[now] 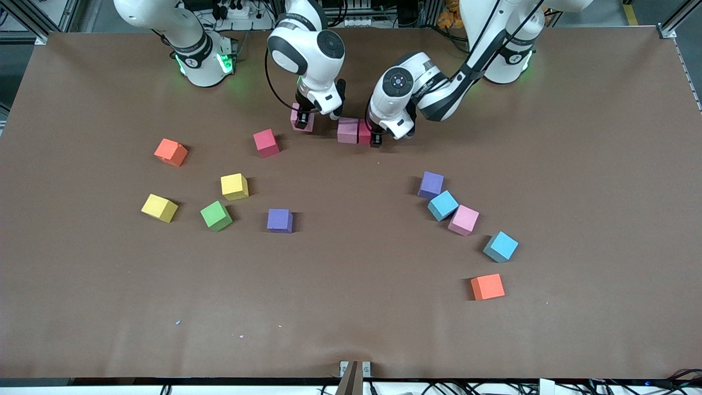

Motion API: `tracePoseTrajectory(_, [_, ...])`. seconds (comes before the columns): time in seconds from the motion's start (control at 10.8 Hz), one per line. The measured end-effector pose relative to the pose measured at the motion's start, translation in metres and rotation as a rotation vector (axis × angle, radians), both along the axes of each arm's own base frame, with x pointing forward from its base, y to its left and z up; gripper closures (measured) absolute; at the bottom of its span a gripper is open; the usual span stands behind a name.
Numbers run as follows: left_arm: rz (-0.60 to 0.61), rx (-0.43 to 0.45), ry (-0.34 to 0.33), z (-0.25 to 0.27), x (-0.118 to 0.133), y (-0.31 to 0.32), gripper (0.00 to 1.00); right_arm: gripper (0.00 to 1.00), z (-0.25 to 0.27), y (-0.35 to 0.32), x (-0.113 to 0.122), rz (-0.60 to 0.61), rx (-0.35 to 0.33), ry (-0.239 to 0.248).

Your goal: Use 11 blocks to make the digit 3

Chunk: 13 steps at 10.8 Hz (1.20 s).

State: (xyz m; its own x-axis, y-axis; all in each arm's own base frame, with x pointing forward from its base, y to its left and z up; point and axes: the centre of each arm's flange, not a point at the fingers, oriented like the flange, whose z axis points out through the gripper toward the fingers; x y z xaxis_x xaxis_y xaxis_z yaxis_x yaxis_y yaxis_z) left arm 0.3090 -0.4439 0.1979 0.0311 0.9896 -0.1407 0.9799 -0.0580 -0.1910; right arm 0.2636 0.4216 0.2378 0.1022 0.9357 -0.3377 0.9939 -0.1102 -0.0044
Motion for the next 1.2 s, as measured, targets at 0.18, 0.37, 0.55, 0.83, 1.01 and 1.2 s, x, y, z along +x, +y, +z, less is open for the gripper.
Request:
tracePoseTrajectory(0.18, [0.001,0.0,-0.001,0.001,0.001,0.0,0.0,0.38,-0.003,0.004,-0.002,0.008,0.011,-0.004])
tracePoseTrajectory(0.37, [0.001,0.002,-0.009,0.012,0.004,-0.003,0.0,0.38,-0.003,0.015,-0.009,0.016,0.021,-0.001])
tracePoseTrajectory(0.55, [0.001,0.003,-0.035,0.035,0.009,-0.006,0.0,0.38,-0.004,0.024,-0.012,0.015,0.029,0.004])
tracePoseTrajectory(0.83, [-0.009,0.019,-0.057,0.065,0.027,0.003,0.0,0.38,-0.009,0.03,-0.009,0.011,0.029,0.007])
tracePoseTrajectory(1.01, [-0.018,0.012,-0.064,0.075,0.066,0.027,0.0,0.38,-0.011,0.033,-0.007,0.01,0.03,0.007])
tracePoseTrajectory(1.2, [-0.056,-0.002,-0.071,0.078,0.098,0.051,0.0,0.38,-0.011,0.037,-0.005,0.01,0.033,0.005])
